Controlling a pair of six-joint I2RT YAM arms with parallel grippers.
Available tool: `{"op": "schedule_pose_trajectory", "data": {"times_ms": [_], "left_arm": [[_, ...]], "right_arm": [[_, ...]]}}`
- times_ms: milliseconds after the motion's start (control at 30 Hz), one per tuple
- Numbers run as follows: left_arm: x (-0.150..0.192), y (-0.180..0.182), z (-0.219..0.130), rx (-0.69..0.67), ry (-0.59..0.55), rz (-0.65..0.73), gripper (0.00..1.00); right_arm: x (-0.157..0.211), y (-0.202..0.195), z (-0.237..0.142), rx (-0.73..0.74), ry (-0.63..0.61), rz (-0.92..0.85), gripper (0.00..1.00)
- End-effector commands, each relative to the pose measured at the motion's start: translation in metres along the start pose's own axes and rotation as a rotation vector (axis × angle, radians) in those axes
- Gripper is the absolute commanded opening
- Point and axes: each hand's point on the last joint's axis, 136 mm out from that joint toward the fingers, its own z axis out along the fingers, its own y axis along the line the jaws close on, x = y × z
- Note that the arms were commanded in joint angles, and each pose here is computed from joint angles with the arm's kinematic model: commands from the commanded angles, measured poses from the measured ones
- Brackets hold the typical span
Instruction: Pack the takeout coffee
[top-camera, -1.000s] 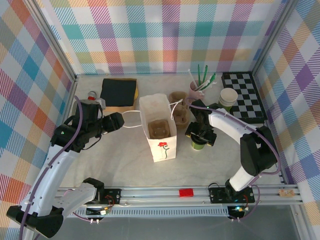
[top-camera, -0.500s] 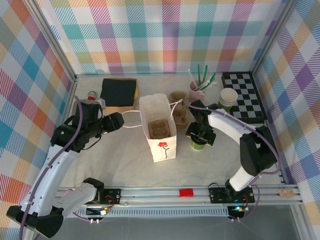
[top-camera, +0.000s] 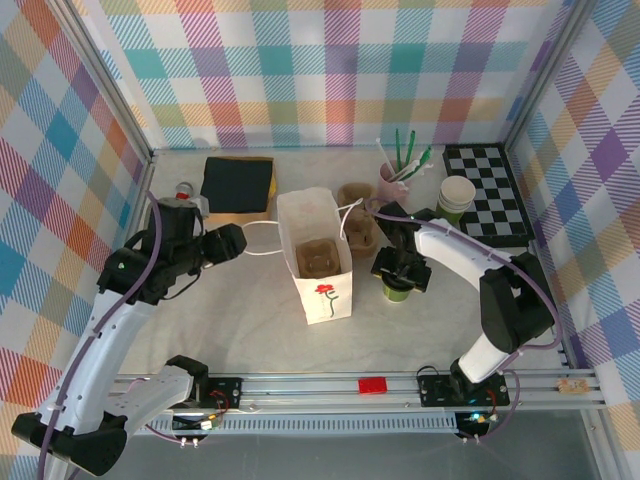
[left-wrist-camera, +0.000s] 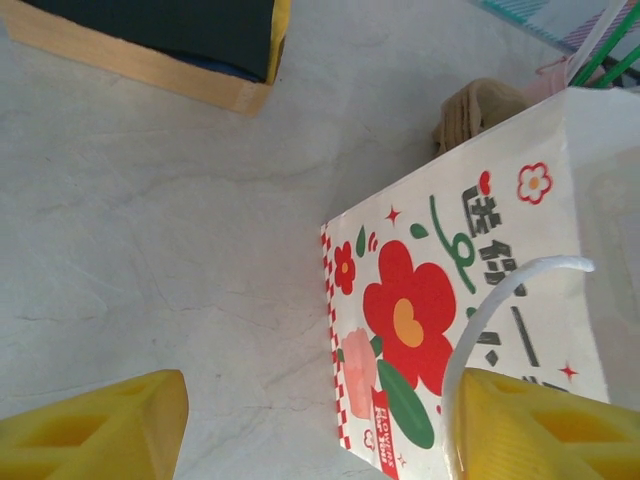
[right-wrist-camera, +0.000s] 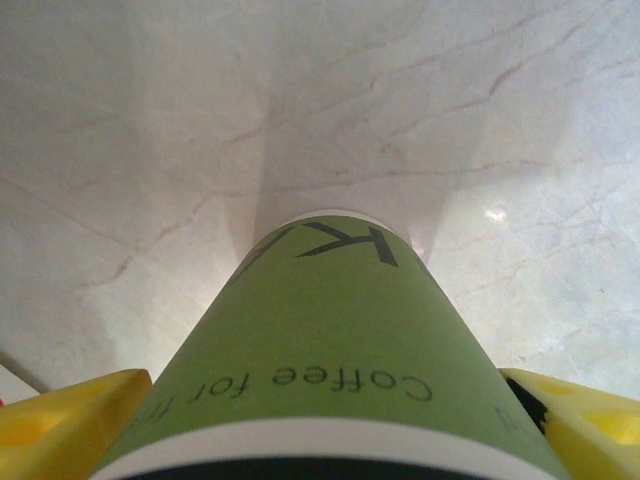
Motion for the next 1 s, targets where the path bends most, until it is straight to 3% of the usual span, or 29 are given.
{"op": "schedule_pose_trajectory", "data": {"times_ms": [0,267,467,733,967], "left_arm": [[-0.011,-0.003,-0.016,-0.014,-0.031,0.045,0.70],[-0.042,-0.014,-0.022,-0.055,-0.057,0.132,0.70],[-0.079,-0.042,-0.014,-0.031,-0.074,0.219,0.71],[-0.108,-0.091,0.025,0.083,0.021,0.318,0.73],[-0.106,-0.086,0.066,0.028,0.130,0.369,0.74]], "right_arm": [[0.008,-0.008,-0.025,0.008,-0.009,-0.084,0.65],[0.018,-0.003,-0.096,-0.101,-0.041,-0.305,0.60],[0.030,-0.007,-0.154,-0.182,-0.094,-0.424,0.57],[0.051,-0.006,-0.197,-0.239,-0.117,-0.553,0.56],[0.084,-0.001,-0.227,-0.343,-0.111,-0.721,0.55]]}}
